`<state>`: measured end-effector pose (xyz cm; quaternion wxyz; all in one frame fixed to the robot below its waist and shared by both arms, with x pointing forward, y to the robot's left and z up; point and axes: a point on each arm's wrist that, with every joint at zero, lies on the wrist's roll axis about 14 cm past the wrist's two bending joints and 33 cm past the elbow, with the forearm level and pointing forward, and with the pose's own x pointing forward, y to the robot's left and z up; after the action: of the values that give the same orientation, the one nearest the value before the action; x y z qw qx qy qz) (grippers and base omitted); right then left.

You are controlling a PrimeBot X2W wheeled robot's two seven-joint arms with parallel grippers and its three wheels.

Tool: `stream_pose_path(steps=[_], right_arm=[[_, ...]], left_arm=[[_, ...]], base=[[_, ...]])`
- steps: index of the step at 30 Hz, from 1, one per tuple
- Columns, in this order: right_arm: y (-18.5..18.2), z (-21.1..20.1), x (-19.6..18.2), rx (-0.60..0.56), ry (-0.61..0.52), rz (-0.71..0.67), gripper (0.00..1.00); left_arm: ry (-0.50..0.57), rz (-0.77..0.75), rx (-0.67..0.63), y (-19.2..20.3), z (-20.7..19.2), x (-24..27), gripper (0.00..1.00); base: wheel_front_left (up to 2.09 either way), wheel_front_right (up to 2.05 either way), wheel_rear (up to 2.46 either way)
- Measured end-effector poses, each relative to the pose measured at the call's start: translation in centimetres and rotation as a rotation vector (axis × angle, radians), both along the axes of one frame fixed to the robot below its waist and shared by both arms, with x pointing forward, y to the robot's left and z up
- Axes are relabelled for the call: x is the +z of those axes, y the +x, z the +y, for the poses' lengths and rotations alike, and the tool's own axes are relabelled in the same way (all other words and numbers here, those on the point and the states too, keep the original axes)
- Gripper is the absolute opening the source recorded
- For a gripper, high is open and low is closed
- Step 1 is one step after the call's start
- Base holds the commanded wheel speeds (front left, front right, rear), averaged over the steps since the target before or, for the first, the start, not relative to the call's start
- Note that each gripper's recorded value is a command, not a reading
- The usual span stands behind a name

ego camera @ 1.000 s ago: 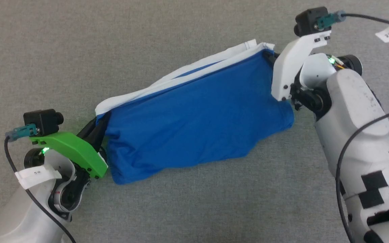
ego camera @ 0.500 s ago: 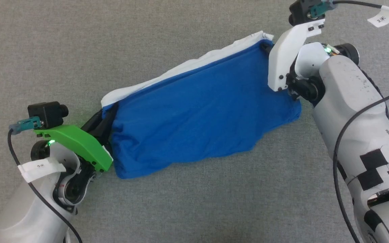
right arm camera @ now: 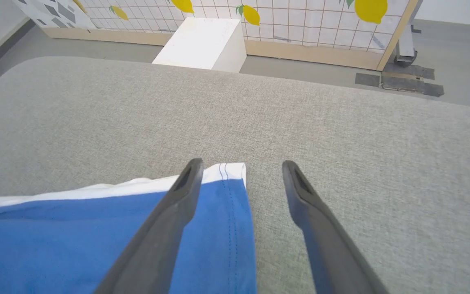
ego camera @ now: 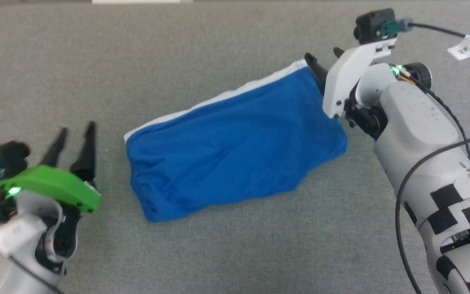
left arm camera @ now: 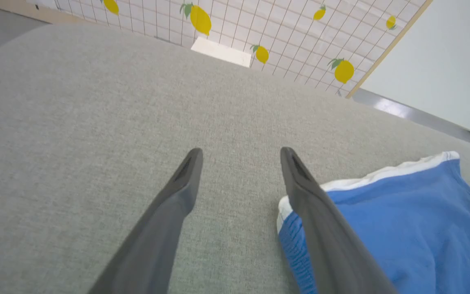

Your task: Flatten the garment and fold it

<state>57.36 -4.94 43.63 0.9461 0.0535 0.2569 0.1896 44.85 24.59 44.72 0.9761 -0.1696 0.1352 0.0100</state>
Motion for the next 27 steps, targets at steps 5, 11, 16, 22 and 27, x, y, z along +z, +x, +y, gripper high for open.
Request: stream_pose_path(steps=[5, 11, 16, 22, 27], right_arm=[[-1.8, -1.6, 0.5, 0.025, -0.151, 0.011, 1.00], [-6.3, -2.6, -2.1, 0.084, -0.296, 0.180, 1.00], [-8.2, -1.8, -3.6, 0.127, -0.323, 0.237, 1.00], [-9.1, -1.7, -6.0, 0.168, -0.389, 0.296, 1.00], [-9.1, -1.3, -6.9, 0.190, -0.418, 0.359, 0.24]], left_arm=[[0.204, -0.202, 0.010, -1.6, 0.5, 4.5, 1.00], [0.298, -0.308, 0.002, -4.3, -0.8, 7.0, 1.00], [0.277, -0.284, 0.034, -6.3, -0.6, 6.0, 1.00], [0.255, -0.254, 0.035, -6.6, -0.3, 4.7, 1.00], [0.250, -0.223, 0.022, -6.8, -0.2, 3.6, 1.00]], base=[[0.00, 0.00, 0.00], [0.00, 0.00, 0.00], [0.00, 0.00, 0.00], [0.00, 0.00, 0.00], [0.00, 0.00, 0.00]])
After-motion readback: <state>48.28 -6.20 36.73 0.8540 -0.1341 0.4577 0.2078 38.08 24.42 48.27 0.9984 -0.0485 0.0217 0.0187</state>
